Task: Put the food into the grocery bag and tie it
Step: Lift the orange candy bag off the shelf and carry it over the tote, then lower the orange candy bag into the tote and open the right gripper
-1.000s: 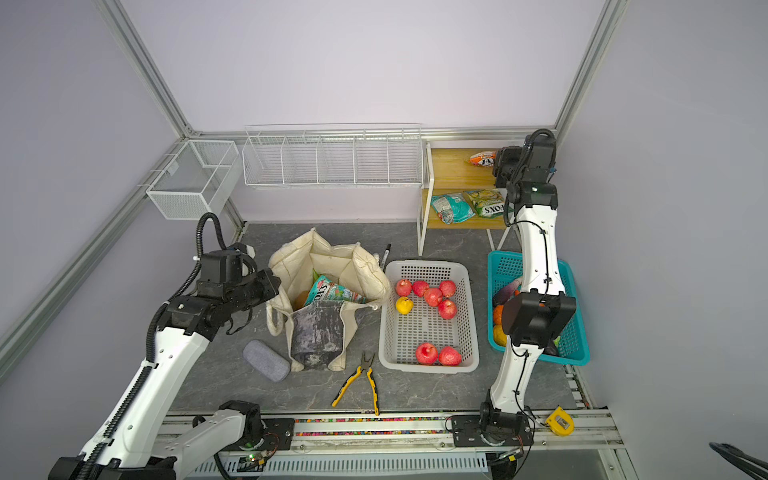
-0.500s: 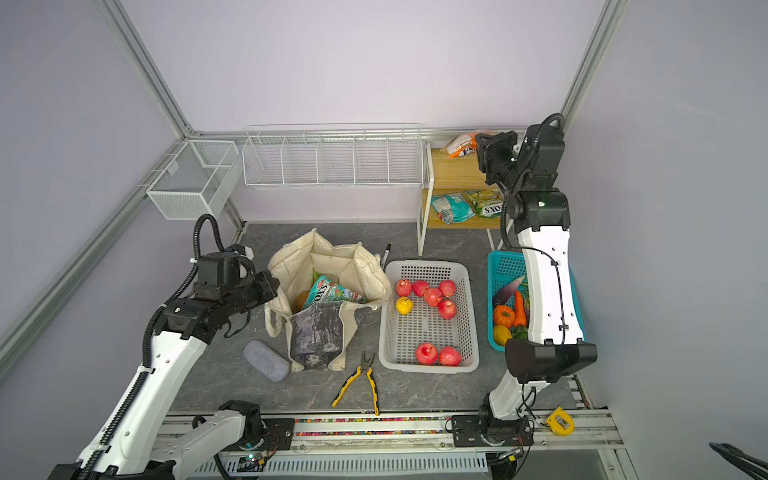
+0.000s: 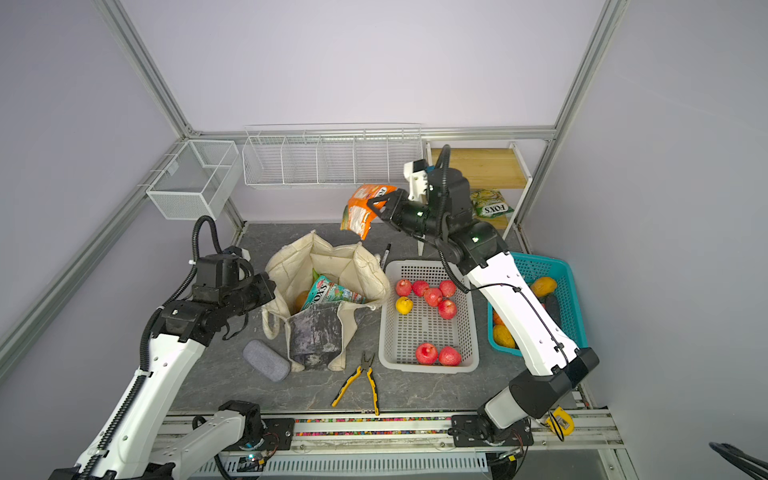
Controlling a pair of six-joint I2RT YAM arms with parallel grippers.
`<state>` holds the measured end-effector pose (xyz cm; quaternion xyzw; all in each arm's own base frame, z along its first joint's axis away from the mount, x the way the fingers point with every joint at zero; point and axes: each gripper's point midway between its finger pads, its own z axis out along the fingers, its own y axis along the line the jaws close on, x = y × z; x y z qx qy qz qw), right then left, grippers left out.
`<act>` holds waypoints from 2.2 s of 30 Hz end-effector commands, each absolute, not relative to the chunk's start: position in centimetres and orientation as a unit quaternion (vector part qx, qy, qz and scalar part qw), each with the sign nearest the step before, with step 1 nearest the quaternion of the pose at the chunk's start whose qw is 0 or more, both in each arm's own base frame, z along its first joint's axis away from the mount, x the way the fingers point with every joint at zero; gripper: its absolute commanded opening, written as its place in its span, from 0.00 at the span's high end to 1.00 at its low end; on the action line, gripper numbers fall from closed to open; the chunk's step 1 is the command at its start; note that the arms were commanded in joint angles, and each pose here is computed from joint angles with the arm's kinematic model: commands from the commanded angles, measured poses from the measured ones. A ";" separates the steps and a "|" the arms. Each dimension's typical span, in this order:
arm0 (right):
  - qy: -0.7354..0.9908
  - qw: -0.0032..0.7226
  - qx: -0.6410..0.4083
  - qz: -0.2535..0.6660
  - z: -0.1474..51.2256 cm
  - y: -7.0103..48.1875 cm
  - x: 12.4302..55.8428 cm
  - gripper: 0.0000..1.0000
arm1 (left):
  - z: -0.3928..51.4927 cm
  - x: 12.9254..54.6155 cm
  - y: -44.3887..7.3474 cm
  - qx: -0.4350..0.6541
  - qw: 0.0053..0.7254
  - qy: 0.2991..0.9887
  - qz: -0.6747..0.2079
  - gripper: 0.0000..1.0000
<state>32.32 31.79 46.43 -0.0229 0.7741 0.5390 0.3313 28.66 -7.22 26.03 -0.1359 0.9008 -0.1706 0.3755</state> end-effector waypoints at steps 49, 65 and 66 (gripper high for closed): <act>0.888 0.203 -0.273 0.310 20.8 43.7 30.7 0.59 | 27.2 29.3 -7.2 -0.148 0.388 0.892 -0.175 1.00; 0.903 0.319 -0.191 0.215 29.6 32.1 31.3 0.17 | 27.8 29.0 -7.0 -0.145 0.392 0.892 -0.170 1.00; 0.911 0.312 -0.167 0.211 28.9 30.8 31.5 0.17 | 27.7 29.0 -6.9 -0.146 0.391 0.893 -0.169 1.00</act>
